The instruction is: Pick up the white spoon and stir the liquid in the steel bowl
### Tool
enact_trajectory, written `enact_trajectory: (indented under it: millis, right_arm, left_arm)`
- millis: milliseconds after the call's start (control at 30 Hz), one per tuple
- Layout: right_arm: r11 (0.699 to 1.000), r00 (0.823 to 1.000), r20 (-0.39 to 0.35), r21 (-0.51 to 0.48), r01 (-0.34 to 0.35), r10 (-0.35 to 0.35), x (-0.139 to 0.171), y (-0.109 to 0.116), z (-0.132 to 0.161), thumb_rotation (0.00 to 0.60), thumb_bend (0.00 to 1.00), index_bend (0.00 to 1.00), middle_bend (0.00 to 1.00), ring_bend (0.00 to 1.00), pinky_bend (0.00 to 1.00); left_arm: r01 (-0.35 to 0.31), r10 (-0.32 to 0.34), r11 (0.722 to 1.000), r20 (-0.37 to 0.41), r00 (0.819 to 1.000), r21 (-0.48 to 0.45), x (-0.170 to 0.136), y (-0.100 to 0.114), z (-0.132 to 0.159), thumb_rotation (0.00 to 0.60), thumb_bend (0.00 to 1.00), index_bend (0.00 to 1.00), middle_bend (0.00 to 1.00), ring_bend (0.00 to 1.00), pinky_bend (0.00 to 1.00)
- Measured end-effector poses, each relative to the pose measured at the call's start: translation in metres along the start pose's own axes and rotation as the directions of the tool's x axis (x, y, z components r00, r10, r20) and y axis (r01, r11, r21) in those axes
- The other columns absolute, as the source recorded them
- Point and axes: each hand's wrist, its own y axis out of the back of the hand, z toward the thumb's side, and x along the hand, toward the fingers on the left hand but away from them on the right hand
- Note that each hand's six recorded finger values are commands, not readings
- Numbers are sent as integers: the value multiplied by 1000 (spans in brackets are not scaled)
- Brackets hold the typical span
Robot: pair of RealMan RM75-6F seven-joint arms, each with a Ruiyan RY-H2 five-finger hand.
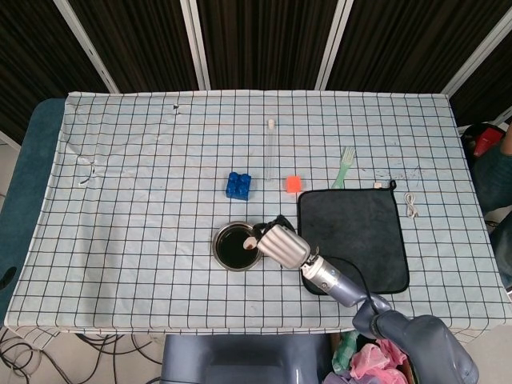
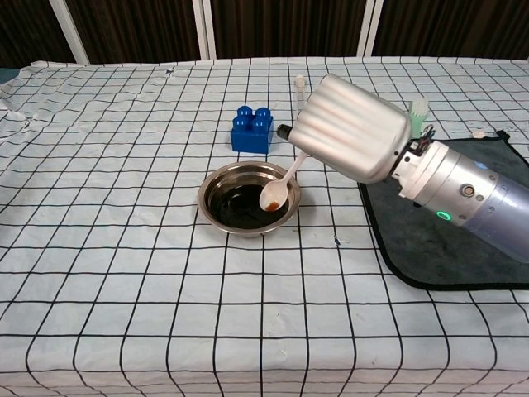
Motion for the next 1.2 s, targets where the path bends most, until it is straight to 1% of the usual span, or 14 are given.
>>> enact_trajectory:
  millis: [300,633,967,1200]
  right_arm:
    - [999,1000,-5,-35,-8,8,10,7,3,600,390,713,910,1000,1000]
    - [998,1000,-20,-68,5,-6,16,20,11,600,391,716,910,1000,1000]
    - [994,999,-29,-108,23,-26,7,33,25,600,397,724,910,1000,1000]
    - [990,999,-11,-137,35,-37,-6,38,28,600,397,724,910,1000,1000]
  left_arm:
    - [2,-2,1000,4,1000,2,0,-1,1,600,192,105,5,0,0]
    - [4,-4,1000,7,1000,1,0,-1,1,600,192,105,5,0,0]
    - [2,-2,1000,7,1000,-5,0,1,0,600,192,105,5,0,0]
    - [3,-2,1000,6,1000,-6,0,1,-1,600,192,105,5,0,0]
